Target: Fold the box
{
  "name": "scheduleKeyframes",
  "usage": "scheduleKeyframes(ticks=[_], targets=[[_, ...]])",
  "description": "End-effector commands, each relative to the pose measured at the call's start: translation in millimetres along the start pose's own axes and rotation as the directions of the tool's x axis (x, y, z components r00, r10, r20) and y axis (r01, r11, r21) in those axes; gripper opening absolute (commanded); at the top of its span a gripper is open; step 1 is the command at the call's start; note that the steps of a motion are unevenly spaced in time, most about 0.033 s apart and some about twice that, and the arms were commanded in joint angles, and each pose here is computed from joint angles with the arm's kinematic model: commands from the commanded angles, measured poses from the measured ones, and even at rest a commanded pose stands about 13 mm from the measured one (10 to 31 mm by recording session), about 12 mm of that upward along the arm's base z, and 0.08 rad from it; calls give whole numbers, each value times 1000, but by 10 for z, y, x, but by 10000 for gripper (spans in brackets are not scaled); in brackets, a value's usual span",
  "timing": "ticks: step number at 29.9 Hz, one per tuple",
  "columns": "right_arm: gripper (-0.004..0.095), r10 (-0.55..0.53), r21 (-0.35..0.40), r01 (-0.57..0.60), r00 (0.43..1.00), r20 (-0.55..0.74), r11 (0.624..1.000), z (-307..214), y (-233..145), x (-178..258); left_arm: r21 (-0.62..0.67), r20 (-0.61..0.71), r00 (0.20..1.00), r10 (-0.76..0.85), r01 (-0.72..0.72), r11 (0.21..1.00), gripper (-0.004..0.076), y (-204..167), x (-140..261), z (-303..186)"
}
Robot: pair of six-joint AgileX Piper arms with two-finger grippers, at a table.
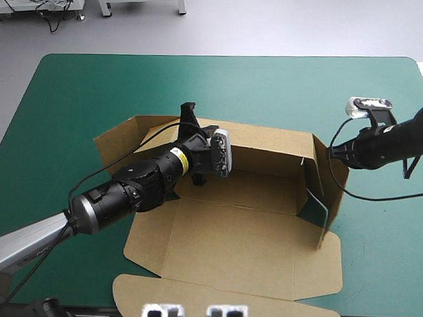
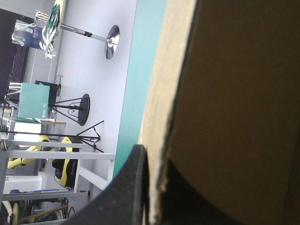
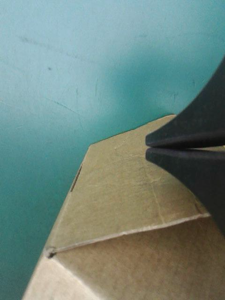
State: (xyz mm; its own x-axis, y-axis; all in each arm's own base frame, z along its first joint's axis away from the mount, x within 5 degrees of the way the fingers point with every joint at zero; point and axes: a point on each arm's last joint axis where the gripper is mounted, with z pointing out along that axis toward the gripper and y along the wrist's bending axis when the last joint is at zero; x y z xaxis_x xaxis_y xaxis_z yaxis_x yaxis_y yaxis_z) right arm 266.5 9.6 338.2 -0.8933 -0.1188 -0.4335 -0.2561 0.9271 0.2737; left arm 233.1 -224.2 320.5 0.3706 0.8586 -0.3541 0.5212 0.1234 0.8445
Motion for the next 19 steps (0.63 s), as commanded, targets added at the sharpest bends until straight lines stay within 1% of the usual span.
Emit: scheduleKeyframes(ticks=[1,3,6,8,10,12,16,19], targets=[[-17,5,-54,4,987,159,999,-63,117,77,-25,18,998,-55,55,998,-9,89,-37,-71],[-17,15,-67,-4,987,161,998,0,120,163,-25,16,999,-50,50,998,-9,89,-36,-71],[-17,21,-56,-12,987,162,998,79,98,264,-23,15,998,-55,55,998,-9,81,-32,-69],[-17,39,-54,-29,982,187,998,124,85,300,-18,12,999,-53,53,998,-9,64,-23,-66],[-17,51,-70,-36,973,226,997,164,92,336,-9,6,999,-45,45,999,-9,30,-8,-54],[-17,62,-87,-40,965,256,995,196,102,371,6,-17,999,-37,37,999,-9,-17,21,-20],[-17,64,-113,-31,950,307,993,231,138,481,43,-106,994,-27,31,999,-9,-122,104,101],[-17,58,-117,-19,937,344,993,222,168,562,60,-116,993,-25,32,998,-9,-172,114,163]])
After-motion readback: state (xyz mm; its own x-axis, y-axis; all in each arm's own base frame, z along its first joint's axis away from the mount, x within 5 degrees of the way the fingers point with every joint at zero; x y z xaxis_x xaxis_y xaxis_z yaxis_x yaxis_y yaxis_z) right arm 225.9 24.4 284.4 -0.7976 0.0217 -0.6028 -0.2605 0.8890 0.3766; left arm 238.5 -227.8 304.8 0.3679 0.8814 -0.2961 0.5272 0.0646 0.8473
